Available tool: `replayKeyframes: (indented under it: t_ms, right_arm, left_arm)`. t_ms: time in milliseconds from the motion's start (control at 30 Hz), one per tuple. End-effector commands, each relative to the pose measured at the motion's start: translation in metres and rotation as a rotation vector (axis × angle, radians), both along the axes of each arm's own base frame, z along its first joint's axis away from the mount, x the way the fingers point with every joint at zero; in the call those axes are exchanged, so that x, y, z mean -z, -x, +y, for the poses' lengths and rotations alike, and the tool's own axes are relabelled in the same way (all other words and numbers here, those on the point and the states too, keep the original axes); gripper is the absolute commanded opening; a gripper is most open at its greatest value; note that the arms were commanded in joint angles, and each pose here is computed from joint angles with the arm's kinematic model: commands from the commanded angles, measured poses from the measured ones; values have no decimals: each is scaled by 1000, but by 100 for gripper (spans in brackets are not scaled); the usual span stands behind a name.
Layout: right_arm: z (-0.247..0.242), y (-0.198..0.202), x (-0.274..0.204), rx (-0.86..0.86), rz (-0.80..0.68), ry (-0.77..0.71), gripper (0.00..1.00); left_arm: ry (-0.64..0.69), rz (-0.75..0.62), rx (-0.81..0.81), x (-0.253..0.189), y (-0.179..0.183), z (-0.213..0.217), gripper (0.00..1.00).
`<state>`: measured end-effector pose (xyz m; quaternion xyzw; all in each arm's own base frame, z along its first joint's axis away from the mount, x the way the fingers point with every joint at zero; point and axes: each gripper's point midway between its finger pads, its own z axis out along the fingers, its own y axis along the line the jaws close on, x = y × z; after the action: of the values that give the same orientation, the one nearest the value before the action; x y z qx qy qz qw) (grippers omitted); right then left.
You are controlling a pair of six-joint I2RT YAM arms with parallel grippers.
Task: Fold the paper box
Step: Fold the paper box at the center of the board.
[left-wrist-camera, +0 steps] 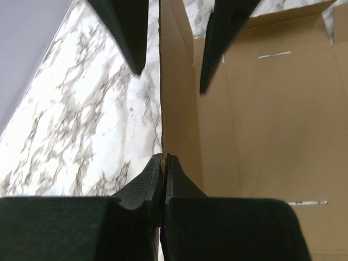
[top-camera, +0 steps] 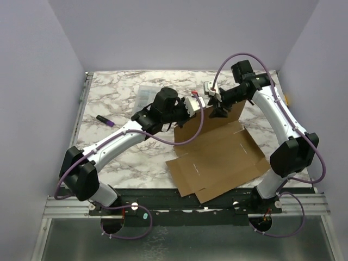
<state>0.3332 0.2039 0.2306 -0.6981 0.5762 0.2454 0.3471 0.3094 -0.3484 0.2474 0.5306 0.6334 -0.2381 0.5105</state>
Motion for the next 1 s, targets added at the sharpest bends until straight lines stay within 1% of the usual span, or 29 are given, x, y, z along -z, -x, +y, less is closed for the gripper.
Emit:
replayKeyframes:
  t_ms: [0,67,133,200,300,433,500,600,700,800,967]
  right_arm:
    - [-14,-15,-36,173,9,-146,65]
    - [-32,-19,-42,228,10,-206,77]
    - [-51,-26,-38,294,8,-239,85]
    - [-66,-28,-27,351,34,-266,88]
    - [-81,-30,-1,421,102,-300,90]
    - [-86,-30,39,513,200,-293,89]
    - [-86,-27,53,555,278,-288,89]
    - [-88,-18,74,604,352,-272,90]
    - [-105,-20,99,700,314,-188,90]
    - [-122,-20,125,769,281,-95,89]
    - [-141,-22,161,839,278,13,84]
  left_arm:
    - [-24,-47,-144,-9,1,36,0]
    - [-24,-58,-181,-10,6,50,0]
    - [-28,-65,-214,-8,11,64,0]
    - [-20,-73,-242,-9,16,75,0]
    - [0,-84,-279,-14,22,87,0]
    - [5,-107,-358,-19,20,104,0]
    - [-3,-118,-422,-19,14,114,0]
    - [-5,-112,-481,-19,7,119,0]
    - [9,-108,-517,-20,1,121,0]
    - [26,-102,-521,-22,-3,117,0]
    - [58,-92,-506,-28,-2,112,0]
